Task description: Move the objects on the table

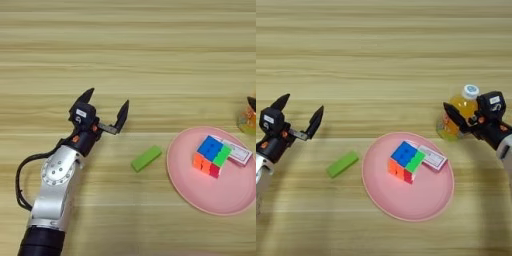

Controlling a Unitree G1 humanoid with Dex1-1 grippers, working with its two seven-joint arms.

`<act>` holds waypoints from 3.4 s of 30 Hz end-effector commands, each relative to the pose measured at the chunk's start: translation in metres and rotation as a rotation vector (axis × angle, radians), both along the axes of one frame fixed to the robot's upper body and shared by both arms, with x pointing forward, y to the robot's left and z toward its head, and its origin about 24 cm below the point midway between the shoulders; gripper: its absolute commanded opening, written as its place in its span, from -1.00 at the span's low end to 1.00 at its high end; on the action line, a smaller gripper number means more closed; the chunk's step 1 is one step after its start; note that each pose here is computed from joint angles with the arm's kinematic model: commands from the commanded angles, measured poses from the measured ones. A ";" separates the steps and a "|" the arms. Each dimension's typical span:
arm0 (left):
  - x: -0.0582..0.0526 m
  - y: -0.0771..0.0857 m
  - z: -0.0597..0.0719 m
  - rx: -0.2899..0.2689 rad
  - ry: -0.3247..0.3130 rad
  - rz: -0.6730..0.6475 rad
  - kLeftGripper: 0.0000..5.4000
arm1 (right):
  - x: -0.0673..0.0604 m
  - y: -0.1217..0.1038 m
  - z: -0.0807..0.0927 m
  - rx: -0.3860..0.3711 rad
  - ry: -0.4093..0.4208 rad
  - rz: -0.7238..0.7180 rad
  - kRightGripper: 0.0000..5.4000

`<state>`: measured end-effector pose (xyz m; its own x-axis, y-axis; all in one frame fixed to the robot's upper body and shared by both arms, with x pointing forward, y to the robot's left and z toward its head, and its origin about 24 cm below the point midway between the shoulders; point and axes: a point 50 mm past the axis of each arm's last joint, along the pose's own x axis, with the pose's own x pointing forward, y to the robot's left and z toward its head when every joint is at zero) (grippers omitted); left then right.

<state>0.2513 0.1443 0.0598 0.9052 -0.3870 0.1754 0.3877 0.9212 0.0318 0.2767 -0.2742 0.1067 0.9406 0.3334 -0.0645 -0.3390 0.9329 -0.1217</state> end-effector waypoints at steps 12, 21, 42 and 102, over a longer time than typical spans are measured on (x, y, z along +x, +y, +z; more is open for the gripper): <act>0.001 -0.003 0.001 0.002 -0.011 0.001 1.00 | 0.025 0.059 0.066 -0.013 -0.227 0.191 0.34; -0.001 -0.003 0.003 -0.012 -0.023 0.008 1.00 | 0.044 0.085 0.056 0.003 -0.167 0.269 0.34; 0.001 -0.002 0.009 -0.050 -0.048 0.040 1.00 | 0.056 0.104 0.008 -0.057 -0.094 0.261 0.34; 0.000 0.001 0.007 -0.042 -0.043 0.050 1.00 | 0.013 0.094 0.064 0.089 -0.462 0.362 0.99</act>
